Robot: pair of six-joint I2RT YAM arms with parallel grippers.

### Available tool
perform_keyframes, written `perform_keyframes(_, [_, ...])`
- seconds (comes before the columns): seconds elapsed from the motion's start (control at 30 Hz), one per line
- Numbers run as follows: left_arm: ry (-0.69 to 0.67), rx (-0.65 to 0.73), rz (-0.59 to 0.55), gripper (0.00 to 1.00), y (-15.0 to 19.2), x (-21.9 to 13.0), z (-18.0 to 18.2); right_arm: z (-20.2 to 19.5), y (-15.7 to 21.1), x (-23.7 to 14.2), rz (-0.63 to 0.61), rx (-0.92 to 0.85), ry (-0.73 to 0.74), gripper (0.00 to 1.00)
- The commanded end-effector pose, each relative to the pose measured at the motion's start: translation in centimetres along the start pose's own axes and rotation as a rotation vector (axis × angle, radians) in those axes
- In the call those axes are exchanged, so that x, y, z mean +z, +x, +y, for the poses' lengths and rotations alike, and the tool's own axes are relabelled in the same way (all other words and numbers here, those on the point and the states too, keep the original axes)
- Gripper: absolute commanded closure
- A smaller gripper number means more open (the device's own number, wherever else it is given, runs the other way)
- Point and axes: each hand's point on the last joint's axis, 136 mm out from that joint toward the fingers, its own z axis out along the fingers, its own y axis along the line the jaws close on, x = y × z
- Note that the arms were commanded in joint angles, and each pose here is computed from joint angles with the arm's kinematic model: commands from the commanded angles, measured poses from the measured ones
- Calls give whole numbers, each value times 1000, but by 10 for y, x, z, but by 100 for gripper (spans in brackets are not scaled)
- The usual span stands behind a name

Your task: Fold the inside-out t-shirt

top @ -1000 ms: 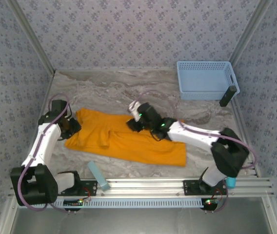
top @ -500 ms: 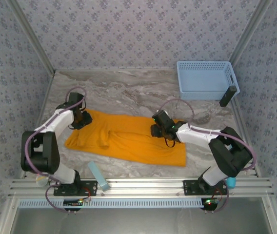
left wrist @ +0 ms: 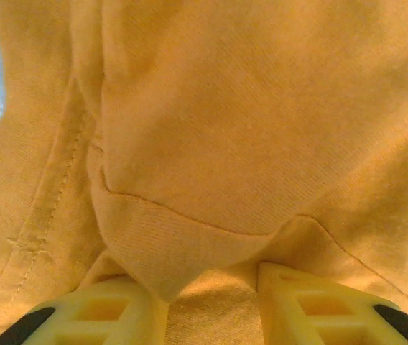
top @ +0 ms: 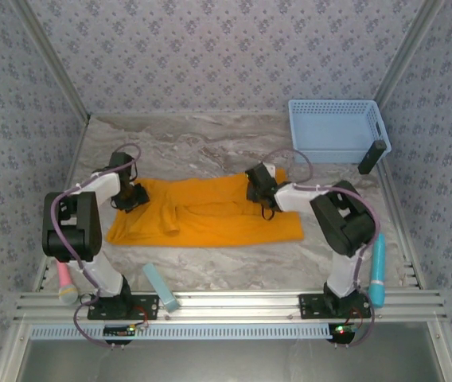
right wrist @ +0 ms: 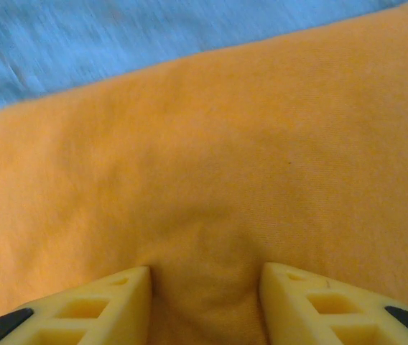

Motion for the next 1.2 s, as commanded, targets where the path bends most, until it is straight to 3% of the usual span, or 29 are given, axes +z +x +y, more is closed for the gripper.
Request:
perform_keyframes(0.0, [6, -18, 48, 61, 13, -10, 9, 23, 9, 38, 99, -71, -75, 53])
perform_keyframes(0.13, [-24, 46, 73, 59, 18, -34, 10, 50, -49, 32, 68, -55, -89, 47])
perform_keyframes(0.27, [-147, 162, 62, 57, 22, -63, 11, 30, -76, -14, 68, 102, 21, 46])
perform_keyframes(0.37, [-218, 240, 14, 57, 21, -77, 7, 7, -60, -45, 92, 236, 100, 45])
perform_keyframes(0.43, [-246, 277, -18, 56, 17, -82, 2, -3, -39, -55, 138, 305, 133, 38])
perform_keyframes(0.53, [-292, 396, -33, 54, 13, -75, -10, -27, -5, -64, 220, 411, 267, 36])
perform_keyframes(0.7, [-200, 379, 49, 56, 23, -33, -34, -23, 10, -47, 231, 482, 271, 36])
perform_keyframes(0.83, [-228, 371, 84, 56, 30, -20, -27, -9, 2, -8, 243, 500, 199, 38])
perform_keyframes(0.97, [-208, 349, 186, 56, 50, -17, -27, -13, -22, 29, 175, 512, 135, 46])
perform_keyframes(1.03, [-118, 313, 235, 56, 64, -20, -40, -15, -39, 50, 161, 506, 104, 49])
perform_keyframes(1.17, [-41, 291, 265, 55, 77, -23, -50, 5, -86, 82, 96, 424, 17, 50])
